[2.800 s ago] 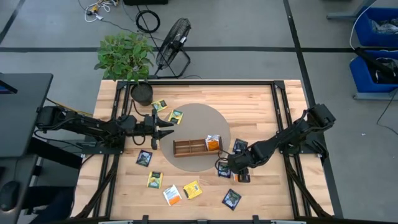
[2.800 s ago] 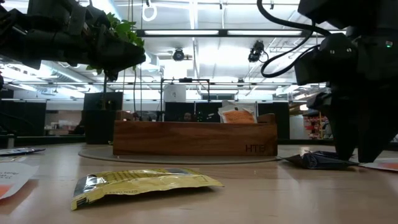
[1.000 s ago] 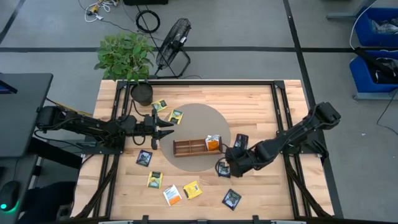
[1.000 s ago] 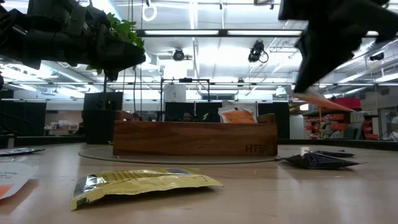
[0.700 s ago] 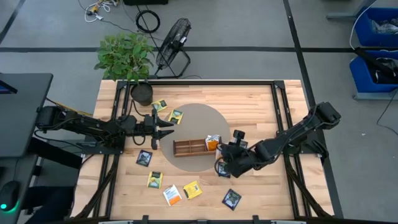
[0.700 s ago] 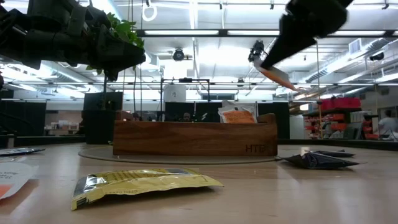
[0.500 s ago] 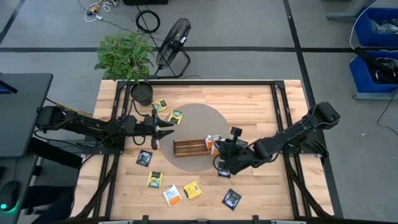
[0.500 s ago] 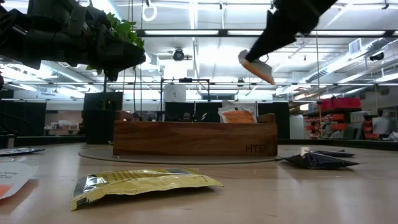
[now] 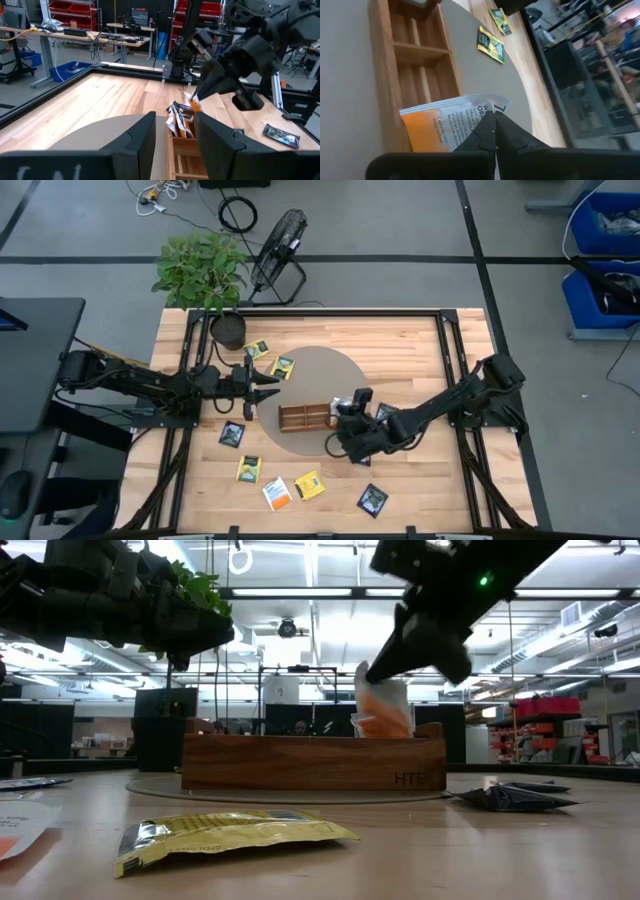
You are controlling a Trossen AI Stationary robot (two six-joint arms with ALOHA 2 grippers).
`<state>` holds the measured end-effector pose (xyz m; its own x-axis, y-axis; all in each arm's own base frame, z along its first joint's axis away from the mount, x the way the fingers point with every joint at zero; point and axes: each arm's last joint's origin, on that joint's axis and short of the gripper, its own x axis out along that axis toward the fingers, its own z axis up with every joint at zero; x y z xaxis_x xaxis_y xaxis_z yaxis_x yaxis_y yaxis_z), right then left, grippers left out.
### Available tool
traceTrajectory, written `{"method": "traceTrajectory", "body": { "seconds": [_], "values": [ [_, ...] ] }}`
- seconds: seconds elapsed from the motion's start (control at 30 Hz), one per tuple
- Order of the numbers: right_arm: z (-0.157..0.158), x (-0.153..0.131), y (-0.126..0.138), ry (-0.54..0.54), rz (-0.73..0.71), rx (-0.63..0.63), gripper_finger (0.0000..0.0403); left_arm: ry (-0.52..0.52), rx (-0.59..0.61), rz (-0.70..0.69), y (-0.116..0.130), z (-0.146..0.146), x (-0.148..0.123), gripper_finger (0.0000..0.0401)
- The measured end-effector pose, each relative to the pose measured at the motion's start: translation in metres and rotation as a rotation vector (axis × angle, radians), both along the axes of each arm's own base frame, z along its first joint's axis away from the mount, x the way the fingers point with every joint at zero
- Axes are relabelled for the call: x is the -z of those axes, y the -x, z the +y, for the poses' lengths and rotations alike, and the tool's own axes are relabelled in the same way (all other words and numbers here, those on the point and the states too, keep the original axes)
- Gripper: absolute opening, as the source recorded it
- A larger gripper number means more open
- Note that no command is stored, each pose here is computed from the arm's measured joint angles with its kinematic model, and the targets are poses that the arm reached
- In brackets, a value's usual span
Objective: Pick & Place Tea
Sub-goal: Put the white tea bag into the right section of the wooden organizer
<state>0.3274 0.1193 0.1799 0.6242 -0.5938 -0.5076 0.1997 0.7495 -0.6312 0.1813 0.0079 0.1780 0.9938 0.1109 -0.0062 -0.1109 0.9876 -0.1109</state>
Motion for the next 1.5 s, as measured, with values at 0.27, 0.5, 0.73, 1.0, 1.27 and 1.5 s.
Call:
{"method": "traceTrajectory", "body": {
  "seconds": [0.27,0.5,0.73,1.0,1.27,1.5],
  "values": [
    [0.003,0.0,-0.009,0.109,0.046,-0.003,0.0,0.0,0.0,0.017,0.0,0.0,0.002,0.014],
    [0.002,0.0,-0.008,0.123,0.058,0.0,0.0,0.0,0.0,0.025,0.0,0.0,0.002,0.014],
    [0.001,0.002,-0.005,0.092,0.07,0.019,0.0,0.001,0.0,0.032,0.0,0.0,0.003,0.014],
    [0.005,0.002,-0.002,0.157,0.077,0.022,0.0,-0.001,0.0,0.033,0.0,0.0,0.003,0.014],
    [0.006,0.019,-0.006,0.163,0.109,0.026,0.0,-0.002,0.0,0.033,0.0,0.0,0.003,0.014],
    [0.007,0.031,-0.008,0.188,0.121,0.042,0.0,-0.002,0.0,0.032,0.0,0.0,0.003,0.014]
  ]
}}
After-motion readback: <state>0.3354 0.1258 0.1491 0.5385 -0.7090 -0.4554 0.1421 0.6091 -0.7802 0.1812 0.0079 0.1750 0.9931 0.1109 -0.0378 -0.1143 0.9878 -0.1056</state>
